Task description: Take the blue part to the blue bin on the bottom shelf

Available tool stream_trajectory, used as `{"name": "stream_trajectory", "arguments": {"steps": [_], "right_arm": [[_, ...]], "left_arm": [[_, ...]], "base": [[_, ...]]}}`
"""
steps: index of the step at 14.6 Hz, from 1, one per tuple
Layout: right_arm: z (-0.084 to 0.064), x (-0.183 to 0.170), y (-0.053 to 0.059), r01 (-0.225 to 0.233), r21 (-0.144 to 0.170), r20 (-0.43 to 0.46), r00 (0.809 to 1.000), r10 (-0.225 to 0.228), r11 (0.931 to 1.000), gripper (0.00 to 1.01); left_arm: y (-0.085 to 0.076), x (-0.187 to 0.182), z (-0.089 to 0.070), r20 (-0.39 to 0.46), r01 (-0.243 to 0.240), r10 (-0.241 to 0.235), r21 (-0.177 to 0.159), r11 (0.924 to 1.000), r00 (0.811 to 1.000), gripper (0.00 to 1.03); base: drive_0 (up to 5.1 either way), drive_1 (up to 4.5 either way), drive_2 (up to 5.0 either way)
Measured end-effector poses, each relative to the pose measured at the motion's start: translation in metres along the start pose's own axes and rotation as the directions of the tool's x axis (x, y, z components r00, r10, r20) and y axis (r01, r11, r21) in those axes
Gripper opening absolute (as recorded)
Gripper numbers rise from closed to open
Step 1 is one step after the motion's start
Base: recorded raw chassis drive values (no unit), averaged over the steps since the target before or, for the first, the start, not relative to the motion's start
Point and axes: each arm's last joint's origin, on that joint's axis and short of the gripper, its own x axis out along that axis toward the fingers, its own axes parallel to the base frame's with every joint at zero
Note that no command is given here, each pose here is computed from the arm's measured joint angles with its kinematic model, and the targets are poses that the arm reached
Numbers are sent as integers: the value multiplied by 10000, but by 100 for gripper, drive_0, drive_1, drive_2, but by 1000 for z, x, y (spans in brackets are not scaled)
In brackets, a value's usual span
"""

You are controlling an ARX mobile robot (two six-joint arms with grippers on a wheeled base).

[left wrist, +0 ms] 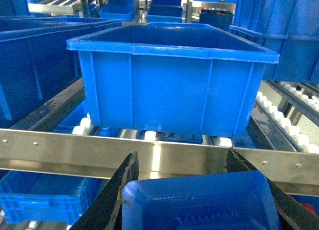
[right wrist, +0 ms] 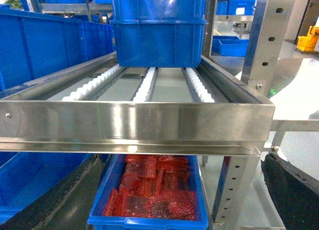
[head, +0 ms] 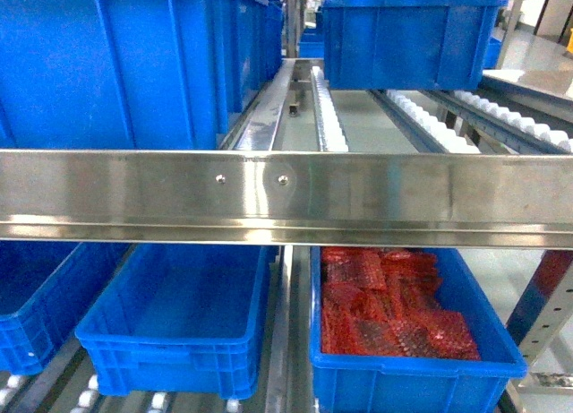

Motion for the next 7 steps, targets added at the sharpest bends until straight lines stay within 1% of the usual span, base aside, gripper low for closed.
{"name": "stream_trajectory", "arguments": {"steps": [1,7], "right_arm": [[0,0,0,8,0,42,10000,-8,10000,98],[0,0,0,27,-4,19,10000,-27,10000,98]], "left_arm": [[-1,0,0,-27,67,-67,8,10000,10000,44],[-1,0,0,-26,59,-59,7,10000,10000,44]], "base": [[0,0,0],[0,0,0]]}}
